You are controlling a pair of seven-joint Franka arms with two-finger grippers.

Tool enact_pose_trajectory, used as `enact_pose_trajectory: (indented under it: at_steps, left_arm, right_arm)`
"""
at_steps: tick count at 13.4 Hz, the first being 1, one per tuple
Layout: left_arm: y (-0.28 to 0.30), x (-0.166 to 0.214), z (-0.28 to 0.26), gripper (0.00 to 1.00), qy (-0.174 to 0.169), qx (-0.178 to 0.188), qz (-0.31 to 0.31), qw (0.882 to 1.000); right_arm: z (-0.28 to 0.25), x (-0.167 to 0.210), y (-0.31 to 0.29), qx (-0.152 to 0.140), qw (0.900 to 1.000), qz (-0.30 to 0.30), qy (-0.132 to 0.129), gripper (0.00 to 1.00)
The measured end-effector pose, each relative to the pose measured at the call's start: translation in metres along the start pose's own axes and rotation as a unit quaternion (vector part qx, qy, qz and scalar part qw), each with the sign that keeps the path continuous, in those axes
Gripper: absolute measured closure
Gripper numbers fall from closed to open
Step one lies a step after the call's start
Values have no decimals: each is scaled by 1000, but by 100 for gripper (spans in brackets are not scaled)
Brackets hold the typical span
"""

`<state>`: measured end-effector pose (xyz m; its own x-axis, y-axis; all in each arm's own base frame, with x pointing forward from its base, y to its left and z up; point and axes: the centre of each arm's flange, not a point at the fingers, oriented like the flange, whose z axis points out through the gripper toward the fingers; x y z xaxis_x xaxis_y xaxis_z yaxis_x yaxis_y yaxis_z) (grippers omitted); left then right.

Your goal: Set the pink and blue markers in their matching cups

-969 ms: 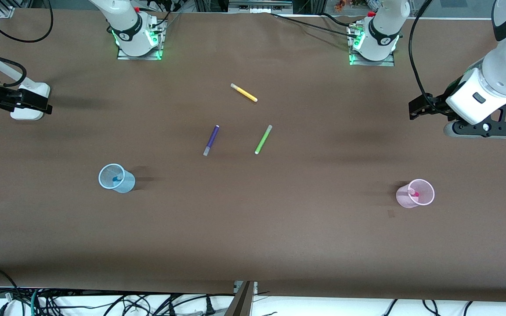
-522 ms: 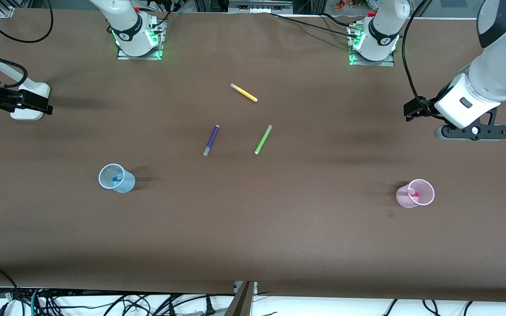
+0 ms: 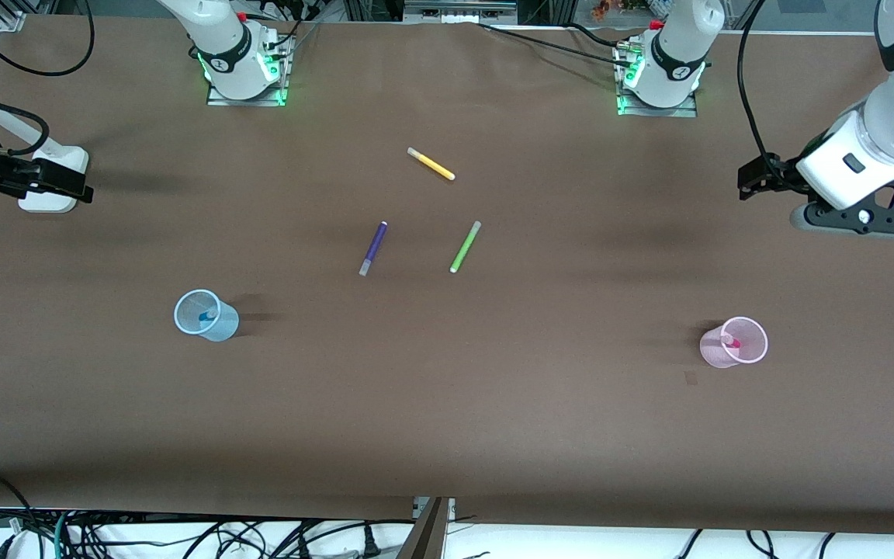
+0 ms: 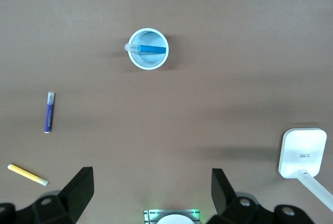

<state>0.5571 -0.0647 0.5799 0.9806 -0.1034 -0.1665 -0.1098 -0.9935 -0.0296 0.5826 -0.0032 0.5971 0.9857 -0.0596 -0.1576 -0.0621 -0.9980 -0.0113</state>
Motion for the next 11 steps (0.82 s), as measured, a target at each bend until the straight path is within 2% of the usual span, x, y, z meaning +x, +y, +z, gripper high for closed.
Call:
enact_pose_trajectory:
  at_steps: [11]
  left_arm:
    - [-4, -4, -5, 0, 20, -2, -4, 1000]
  right_arm:
    - [0, 0, 1, -3, 1000, 0, 0, 0]
